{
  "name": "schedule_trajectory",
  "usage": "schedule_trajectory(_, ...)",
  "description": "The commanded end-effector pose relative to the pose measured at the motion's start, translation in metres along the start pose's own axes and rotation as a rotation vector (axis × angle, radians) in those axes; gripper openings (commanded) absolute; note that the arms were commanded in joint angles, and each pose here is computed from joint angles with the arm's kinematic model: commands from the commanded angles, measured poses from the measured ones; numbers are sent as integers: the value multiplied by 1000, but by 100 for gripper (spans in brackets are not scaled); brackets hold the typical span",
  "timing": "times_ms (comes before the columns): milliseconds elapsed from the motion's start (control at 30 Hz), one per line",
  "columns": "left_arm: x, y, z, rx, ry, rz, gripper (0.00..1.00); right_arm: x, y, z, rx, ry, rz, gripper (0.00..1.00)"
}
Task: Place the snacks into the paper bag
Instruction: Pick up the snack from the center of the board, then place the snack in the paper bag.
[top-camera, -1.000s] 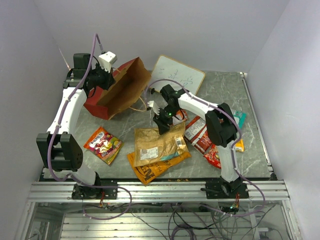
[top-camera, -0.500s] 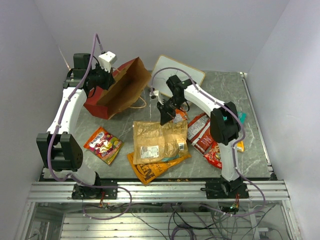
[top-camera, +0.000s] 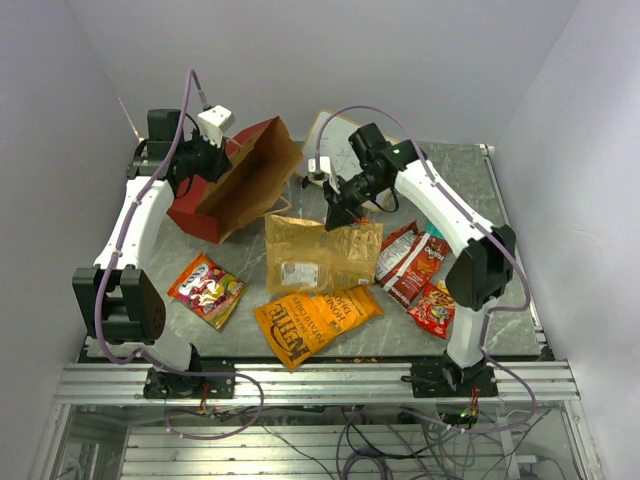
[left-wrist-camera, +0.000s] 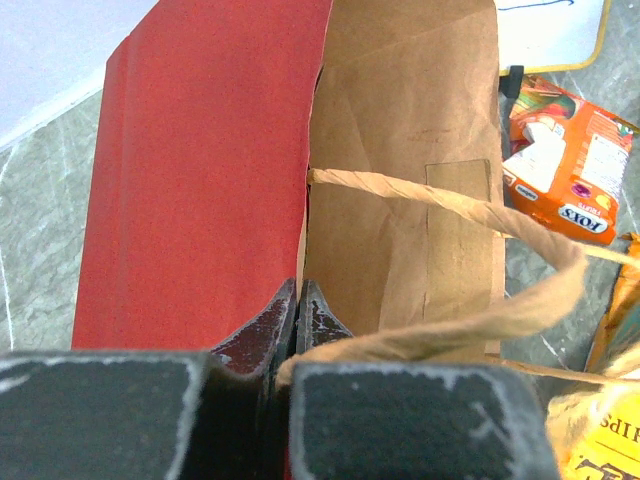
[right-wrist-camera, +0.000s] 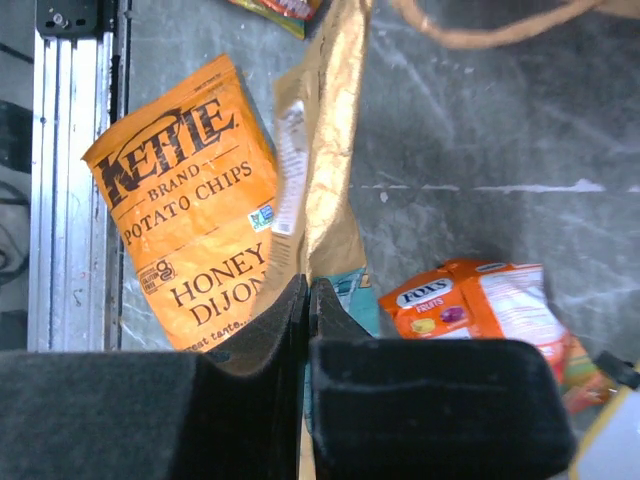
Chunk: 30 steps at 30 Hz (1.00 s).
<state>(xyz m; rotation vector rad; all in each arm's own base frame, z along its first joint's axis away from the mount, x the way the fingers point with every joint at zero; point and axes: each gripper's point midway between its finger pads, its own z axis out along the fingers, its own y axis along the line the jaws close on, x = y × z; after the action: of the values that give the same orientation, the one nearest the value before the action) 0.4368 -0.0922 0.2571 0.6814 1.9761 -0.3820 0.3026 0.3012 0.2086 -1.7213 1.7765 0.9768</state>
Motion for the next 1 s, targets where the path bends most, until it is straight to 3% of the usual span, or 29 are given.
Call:
schedule_trajectory(0,-22,-19,-10,65,-71,54,7,-38,16,-35,56,-70,-130,0)
schedule_trajectory(333,-29,-31,-15,127,-72,48,7,-88,37,-90,191,-139,-332,0)
schedule_trajectory(533,-36,-40,-10,163,-90,23,7,-132,55,-132,316,-248,-459,0)
schedule_trajectory(967,-39,-78,-2,287,-55,-91,7,-198,56,-178,472,-421,-534,0)
